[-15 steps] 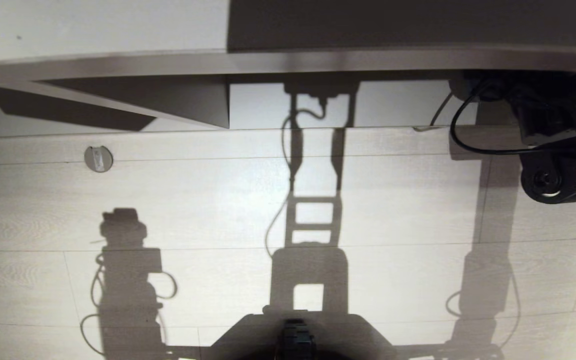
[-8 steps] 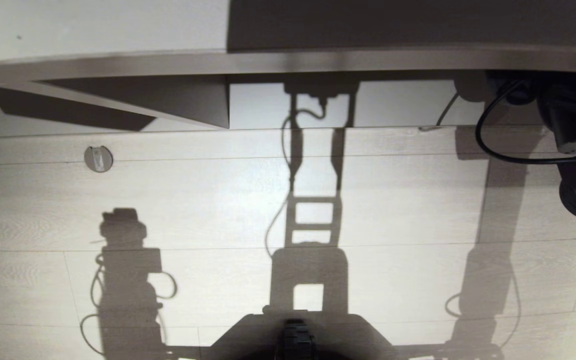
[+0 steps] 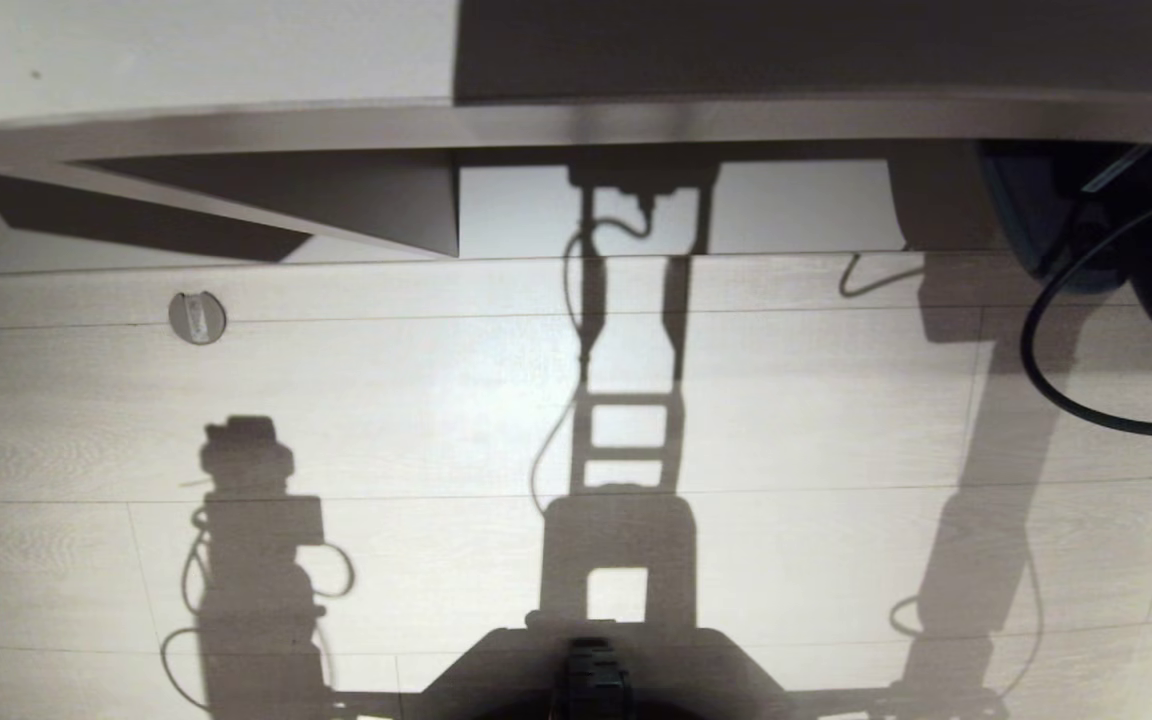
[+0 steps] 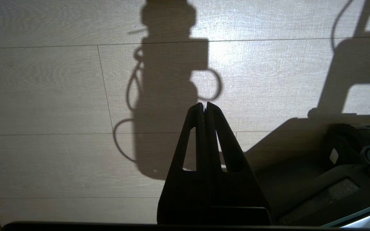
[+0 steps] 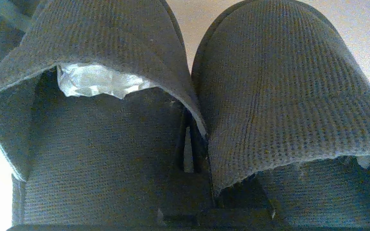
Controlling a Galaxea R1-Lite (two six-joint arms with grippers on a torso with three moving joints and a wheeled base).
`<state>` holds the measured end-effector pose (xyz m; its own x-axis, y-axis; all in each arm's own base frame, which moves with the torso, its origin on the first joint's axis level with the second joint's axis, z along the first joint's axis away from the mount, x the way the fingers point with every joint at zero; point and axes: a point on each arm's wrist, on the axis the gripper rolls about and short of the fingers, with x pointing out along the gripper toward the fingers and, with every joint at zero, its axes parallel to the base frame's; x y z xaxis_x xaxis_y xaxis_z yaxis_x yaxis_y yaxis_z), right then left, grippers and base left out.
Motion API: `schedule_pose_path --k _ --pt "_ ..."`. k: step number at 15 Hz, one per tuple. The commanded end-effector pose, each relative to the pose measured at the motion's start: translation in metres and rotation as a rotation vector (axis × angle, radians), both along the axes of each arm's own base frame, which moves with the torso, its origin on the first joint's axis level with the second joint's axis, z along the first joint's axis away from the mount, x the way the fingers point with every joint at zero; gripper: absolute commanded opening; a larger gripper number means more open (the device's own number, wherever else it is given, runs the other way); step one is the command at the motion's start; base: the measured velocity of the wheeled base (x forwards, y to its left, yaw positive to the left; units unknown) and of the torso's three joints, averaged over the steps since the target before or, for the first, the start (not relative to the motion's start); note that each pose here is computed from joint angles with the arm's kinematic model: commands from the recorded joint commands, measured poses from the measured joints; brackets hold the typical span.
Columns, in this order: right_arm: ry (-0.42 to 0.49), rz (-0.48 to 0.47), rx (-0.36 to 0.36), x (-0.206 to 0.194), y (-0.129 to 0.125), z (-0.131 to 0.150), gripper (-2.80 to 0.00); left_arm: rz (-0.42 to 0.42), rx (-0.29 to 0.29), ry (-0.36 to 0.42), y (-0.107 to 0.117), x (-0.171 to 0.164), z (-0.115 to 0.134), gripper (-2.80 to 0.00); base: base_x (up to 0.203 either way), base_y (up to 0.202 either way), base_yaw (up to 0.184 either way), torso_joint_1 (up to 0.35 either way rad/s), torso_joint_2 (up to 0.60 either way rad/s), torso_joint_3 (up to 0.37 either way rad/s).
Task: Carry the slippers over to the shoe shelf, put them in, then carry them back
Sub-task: Pick up the slippers in the shoe cabinet, then place the slippers on the floor
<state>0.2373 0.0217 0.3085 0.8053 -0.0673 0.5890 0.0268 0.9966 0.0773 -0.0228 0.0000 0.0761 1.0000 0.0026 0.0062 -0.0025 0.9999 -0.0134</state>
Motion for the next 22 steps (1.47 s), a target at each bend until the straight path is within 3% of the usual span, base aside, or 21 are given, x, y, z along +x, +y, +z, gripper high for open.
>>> schedule_pose_path --k 1,8,16,22 --pt "-0.061 0.012 0.007 -0.052 -0.003 0.014 -2.8 0.001 0.0 0.0 0.0 0.0 0.0 -2.8 0.0 0.0 0.0 0.0 0.0 0.0" --pt "0.153 0.03 -0.042 -0.14 -0.01 -0.046 -2.8 0.001 0.0 0.0 0.0 0.0 0.0 -2.8 0.0 0.0 0.0 0.0 0.0 0.0" --pt "0.416 0.027 -0.115 -0.163 -0.013 -0.131 -2.8 0.001 -0.001 0.0 0.0 0.0 0.0 -2.8 0.0 0.0 0.0 0.0 0.0 0.0" --pt "0.424 0.006 -0.08 -0.195 -0.02 -0.152 -2.8 0.001 0.0 0.0 0.0 0.0 0.0 -2.8 0.0 0.0 0.0 0.0 0.0 0.0"
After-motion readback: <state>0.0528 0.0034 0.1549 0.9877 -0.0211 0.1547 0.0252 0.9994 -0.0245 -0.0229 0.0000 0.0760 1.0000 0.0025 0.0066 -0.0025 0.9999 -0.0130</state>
